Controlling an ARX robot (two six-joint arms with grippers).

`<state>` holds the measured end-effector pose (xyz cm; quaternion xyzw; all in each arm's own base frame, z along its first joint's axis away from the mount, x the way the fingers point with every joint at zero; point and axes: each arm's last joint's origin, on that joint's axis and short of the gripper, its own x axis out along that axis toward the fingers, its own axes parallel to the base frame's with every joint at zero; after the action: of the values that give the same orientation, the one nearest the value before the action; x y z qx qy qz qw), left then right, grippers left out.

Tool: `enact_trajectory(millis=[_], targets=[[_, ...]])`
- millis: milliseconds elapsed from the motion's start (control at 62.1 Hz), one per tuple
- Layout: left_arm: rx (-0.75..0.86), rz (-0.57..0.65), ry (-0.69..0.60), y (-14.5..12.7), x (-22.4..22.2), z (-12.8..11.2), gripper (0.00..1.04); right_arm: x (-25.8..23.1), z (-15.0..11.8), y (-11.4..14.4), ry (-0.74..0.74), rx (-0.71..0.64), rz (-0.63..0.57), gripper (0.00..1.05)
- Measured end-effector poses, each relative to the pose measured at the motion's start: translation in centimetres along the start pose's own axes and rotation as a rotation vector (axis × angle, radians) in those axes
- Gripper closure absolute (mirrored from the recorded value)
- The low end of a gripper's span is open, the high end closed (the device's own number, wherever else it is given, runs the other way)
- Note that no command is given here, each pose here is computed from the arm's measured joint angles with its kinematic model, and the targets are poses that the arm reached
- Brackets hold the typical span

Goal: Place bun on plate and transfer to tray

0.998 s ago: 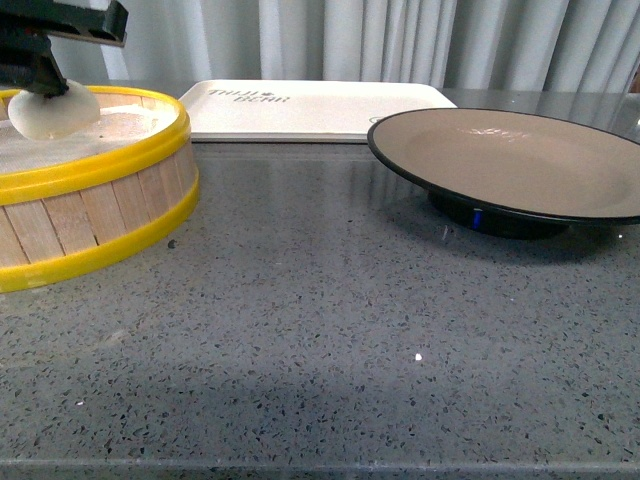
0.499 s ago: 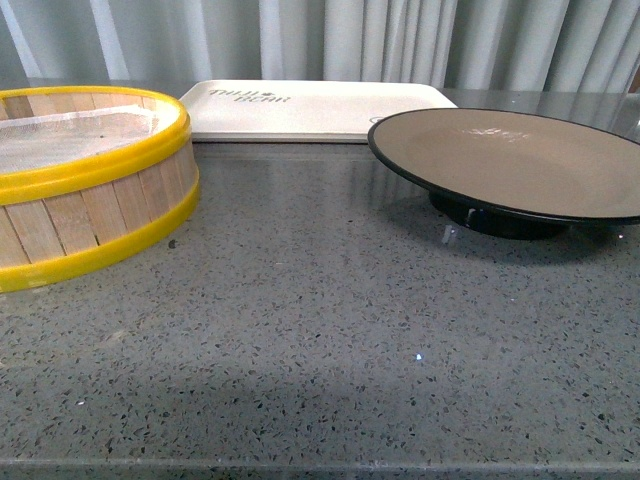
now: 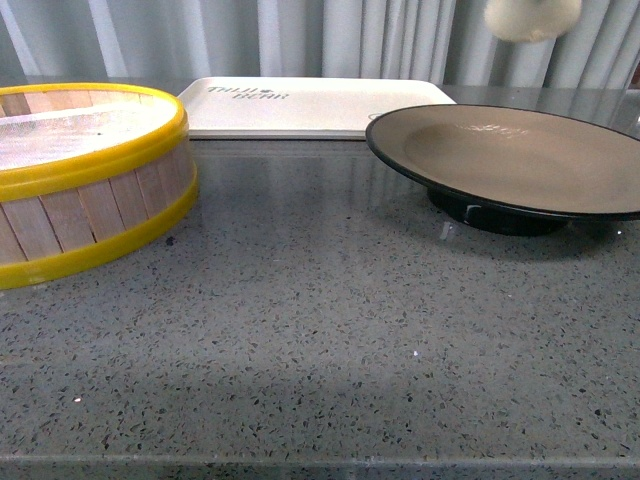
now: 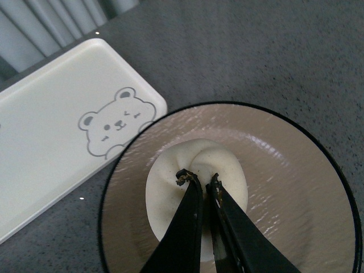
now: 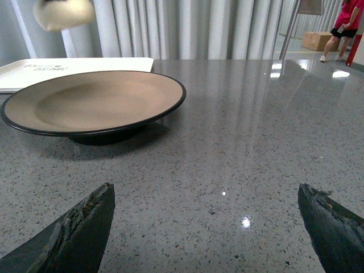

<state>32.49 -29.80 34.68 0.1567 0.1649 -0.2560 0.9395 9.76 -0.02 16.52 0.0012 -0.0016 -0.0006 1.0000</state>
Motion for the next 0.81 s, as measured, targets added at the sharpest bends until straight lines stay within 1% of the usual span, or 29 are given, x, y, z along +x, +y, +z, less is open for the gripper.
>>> enact_trajectory(millis=[48,129,306,531,789,805], targets=[[0.023,-0.016,0.021,-1.0,0.9,-0.6,1.01,0.0,0.0,0.0,0.000,0.000,0.000,0.08],[0.049,-0.026,0.034,-1.9,2.0,-0.9,1.01,0.0,0.0,0.0,0.000,0.000,0.000,0.08],[0.067,-0.031,0.060,-2.5,3.5,-1.3,1.01,0.0,0.0,0.0,0.000,0.000,0.000,0.08],[0.112,-0.033,0.118,-3.2,5.5,-2.9,1.01,0.0,0.0,0.0,0.000,0.000,0.000,0.08],[0.151,-0.011,0.134,-3.2,5.7,-3.2,1.01,0.0,0.0,0.0,0.000,0.000,0.000,0.08],[0.154,-0.011,0.135,-3.2,5.7,-3.2,1.00,0.0,0.0,0.0,0.000,0.000,0.000,0.08]])
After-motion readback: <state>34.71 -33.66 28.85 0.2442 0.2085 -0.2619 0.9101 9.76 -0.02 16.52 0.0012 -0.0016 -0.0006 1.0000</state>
